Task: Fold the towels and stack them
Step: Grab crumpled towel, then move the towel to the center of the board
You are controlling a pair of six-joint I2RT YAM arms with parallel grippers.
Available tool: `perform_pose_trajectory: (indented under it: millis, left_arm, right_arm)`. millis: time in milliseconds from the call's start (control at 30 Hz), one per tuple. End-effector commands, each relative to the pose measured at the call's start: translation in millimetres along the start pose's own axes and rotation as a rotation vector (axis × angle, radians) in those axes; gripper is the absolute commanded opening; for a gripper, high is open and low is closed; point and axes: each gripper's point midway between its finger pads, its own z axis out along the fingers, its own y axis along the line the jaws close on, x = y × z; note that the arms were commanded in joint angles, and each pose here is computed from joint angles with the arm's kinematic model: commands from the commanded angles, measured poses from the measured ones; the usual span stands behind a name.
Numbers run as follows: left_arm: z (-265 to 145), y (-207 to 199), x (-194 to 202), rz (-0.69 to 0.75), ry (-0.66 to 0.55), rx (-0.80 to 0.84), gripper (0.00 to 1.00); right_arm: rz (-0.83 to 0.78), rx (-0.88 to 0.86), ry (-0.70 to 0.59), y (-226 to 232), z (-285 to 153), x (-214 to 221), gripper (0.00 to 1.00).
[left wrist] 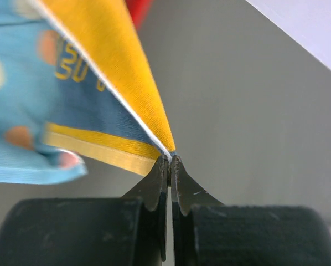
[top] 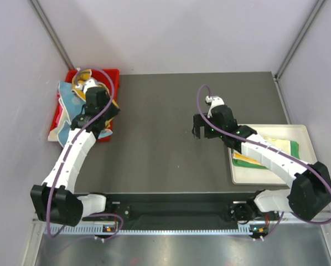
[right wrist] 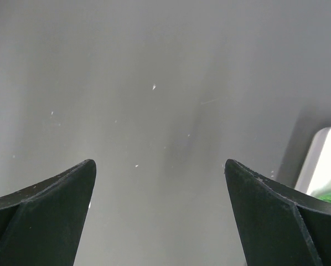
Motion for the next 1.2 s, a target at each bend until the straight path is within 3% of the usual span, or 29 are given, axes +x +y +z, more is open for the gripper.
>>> perform_pose_trajectory:
  millis: [0, 333, 433, 533, 633, 700, 800, 967, 1100, 1133, 1167]
  left_arm:
    - [-42, -55, -4, 0.073, -0.005, 0.171, 0.00]
    - [-122, -149, 73, 0.253, 0.183, 0.521, 0.00]
    - [-151, -171, 118, 0.290, 0.247, 0.635, 0.00]
    - [-199, -197, 187, 0.385, 0.366, 0.771, 0.00]
    - [-231, -208, 231, 0.455, 0.399, 0.833, 0.00]
    - [-246, -216, 249, 0.410, 0.450, 0.898, 0.00]
    - [-267, -210, 283, 0.360, 0.525, 0.970, 0.00]
    - [-283, -165, 332, 0.381, 0.595, 0.980, 0.00]
    - [-257, -126, 334, 0.263, 0.597, 0.806, 0.00]
    - [-237, -108, 322, 0.262, 0.526, 0.703, 0.00]
    - [-226, -99, 312, 0.249, 0.479, 0.635, 0.11]
  right_arm:
    - [0.045, 0.029, -0.131, -2, -17, -46, 1.00]
    - [0.109, 0.099, -0.199, -11, -41, -72, 1.00]
    - [0.111, 0.129, -0.207, -17, -45, -77, 1.00]
    - [0.108, 0.149, -0.203, -21, -47, -76, 1.00]
    - [0.105, 0.170, -0.195, -26, -46, -73, 1.00]
    - [0.099, 0.173, -0.184, -28, -43, -70, 1.00]
    - [0.082, 0.173, -0.163, -28, -36, -64, 1.00]
    - [0.050, 0.131, -0.122, -21, -13, -55, 1.00]
    - [0.011, -0.032, -0.064, 13, 16, -55, 1.00]
    - [0.007, -0.057, -0.044, 19, 32, -51, 1.00]
    - [-0.004, -0.103, -0.031, 30, 39, -49, 1.00]
